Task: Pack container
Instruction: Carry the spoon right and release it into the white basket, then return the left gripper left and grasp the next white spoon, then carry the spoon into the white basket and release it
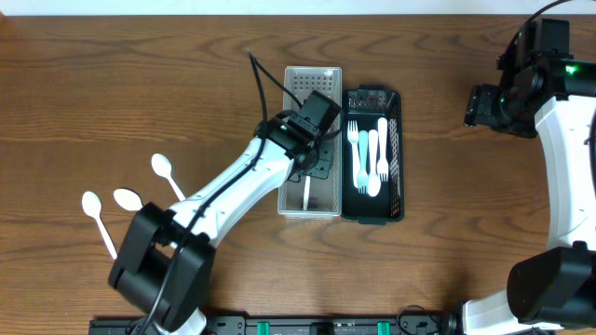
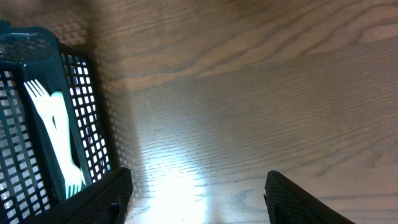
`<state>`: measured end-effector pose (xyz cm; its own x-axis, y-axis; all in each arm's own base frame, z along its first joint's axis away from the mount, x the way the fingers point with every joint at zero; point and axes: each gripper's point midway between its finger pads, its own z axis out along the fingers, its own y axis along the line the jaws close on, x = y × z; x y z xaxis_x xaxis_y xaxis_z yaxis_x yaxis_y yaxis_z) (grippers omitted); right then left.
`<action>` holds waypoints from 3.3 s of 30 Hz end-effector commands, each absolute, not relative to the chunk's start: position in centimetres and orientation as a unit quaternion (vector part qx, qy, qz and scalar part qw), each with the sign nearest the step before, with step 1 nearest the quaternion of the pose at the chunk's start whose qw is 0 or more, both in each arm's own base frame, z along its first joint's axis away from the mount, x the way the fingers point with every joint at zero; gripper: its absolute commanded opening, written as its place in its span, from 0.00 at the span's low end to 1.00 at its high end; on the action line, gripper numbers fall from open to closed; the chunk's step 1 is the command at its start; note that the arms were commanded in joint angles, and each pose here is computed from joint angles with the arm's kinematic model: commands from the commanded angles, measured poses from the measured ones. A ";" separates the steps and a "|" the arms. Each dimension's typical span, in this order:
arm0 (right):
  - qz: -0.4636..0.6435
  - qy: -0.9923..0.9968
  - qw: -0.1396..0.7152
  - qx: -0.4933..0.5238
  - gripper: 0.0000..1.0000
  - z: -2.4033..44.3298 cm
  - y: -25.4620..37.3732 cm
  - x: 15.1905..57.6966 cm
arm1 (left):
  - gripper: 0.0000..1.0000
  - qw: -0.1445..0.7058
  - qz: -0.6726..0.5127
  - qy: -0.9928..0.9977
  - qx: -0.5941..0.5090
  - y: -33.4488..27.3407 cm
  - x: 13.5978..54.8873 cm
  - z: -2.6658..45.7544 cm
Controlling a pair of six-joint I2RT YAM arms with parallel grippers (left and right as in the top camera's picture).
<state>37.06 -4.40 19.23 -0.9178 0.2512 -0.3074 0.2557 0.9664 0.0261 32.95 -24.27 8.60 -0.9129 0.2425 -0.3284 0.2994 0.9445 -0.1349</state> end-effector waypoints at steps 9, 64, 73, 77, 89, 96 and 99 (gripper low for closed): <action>-0.006 0.980 0.153 0.125 0.72 19.2 -4.4 36.9 | 0.98 0.261 -0.018 0.965 -0.013 -10.5 32.1 21.9; 0.005 0.980 0.155 0.123 0.72 19.2 -4.0 37.0 | 0.98 -0.034 0.008 0.949 -0.313 6.7 31.3 -1.5; 0.005 0.980 0.155 0.123 0.72 19.2 -4.0 37.0 | 0.57 -0.047 0.010 0.949 -0.313 6.5 30.6 -1.4; 0.005 0.980 0.155 0.123 0.72 19.2 -4.0 37.0 | 0.34 -0.047 0.010 0.949 -0.313 6.5 30.6 -1.4; 0.005 0.980 0.155 0.123 0.72 19.2 -4.0 37.0 | 0.09 -0.040 0.009 0.949 -0.312 6.6 30.9 -1.1; 0.005 0.980 0.155 0.123 0.72 19.2 -4.0 37.0 | 0.06 0.017 0.002 0.957 -0.290 5.4 32.5 3.8; 0.005 0.980 0.155 0.123 0.72 19.2 -4.0 37.0 | 0.06 0.071 -0.007 0.966 -0.248 3.0 33.4 8.2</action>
<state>37.10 -4.01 19.21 -0.9190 0.2513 -0.3037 0.2488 0.9674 0.0476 30.85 4.71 2.63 -0.8349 -0.5496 0.0283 -0.5494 0.8354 0.0158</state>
